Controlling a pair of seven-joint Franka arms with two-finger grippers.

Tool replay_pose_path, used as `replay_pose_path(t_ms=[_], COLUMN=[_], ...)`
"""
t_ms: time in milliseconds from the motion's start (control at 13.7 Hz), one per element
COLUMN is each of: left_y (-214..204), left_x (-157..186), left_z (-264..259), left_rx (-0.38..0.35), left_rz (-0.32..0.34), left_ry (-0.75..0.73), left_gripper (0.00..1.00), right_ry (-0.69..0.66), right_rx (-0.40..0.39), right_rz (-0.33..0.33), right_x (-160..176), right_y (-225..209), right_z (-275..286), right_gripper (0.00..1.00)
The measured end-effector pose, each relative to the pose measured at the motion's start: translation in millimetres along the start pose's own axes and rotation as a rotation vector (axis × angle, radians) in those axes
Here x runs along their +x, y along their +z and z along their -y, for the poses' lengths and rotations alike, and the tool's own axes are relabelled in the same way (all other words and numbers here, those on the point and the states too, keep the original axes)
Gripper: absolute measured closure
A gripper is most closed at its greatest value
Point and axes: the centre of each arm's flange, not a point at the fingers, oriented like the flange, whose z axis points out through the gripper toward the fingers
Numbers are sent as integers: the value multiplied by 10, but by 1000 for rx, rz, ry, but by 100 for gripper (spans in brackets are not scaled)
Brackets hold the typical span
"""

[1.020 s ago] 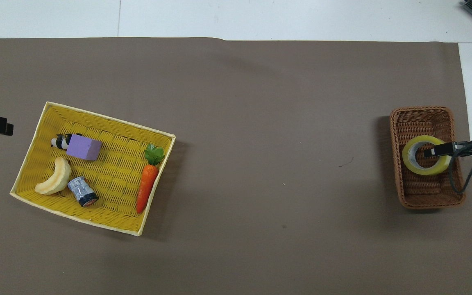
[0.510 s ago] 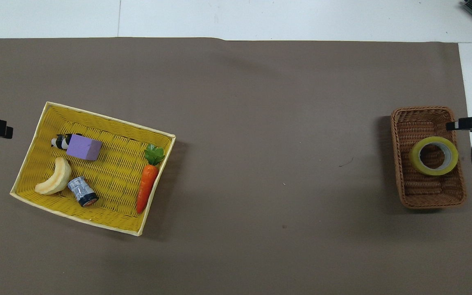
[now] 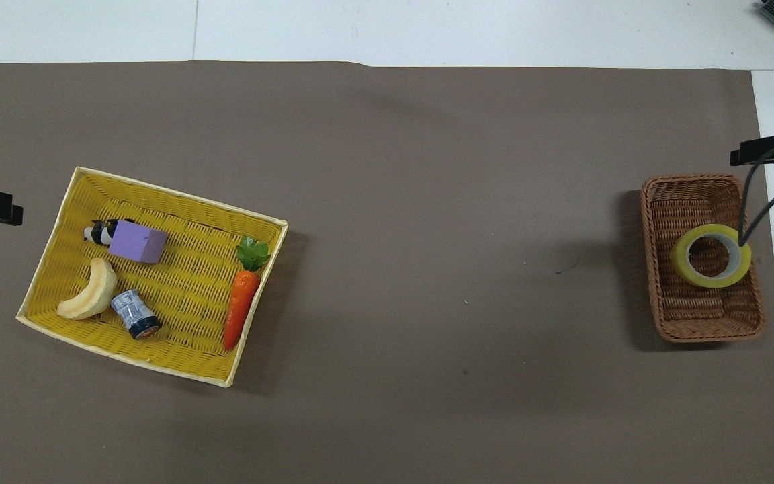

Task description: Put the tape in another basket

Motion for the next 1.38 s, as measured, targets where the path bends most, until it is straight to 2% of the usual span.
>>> replay_pose_path(t_ms=[291,510,656,874,1093,1385], left_y=[0,0,1,1,1,1], left_x=[0,-1,-1,-2,-2,-2], left_z=[0,0,-1,-1,-1,-1], left_rx=[0,0,0,0,0,0], left_rz=[0,1,1,2,2,2], left_ry=[-1,-2,-2,-2,-2,-2], left_gripper=[0,0,0,0,0,0], right_ry=[129,244,280,291,293,249], right_rx=[-22,-26,-23,-33,-34,-21], right_rz=[75,98,86,142,195,208], right_x=[-221,-415,-563,-861,-986,-995], right_y=[-374,-693,-1006,-1319,-1304,-1252], right_z=[755,1061,1080,1010,999,998], right_gripper=[0,0,0,0,0,0])
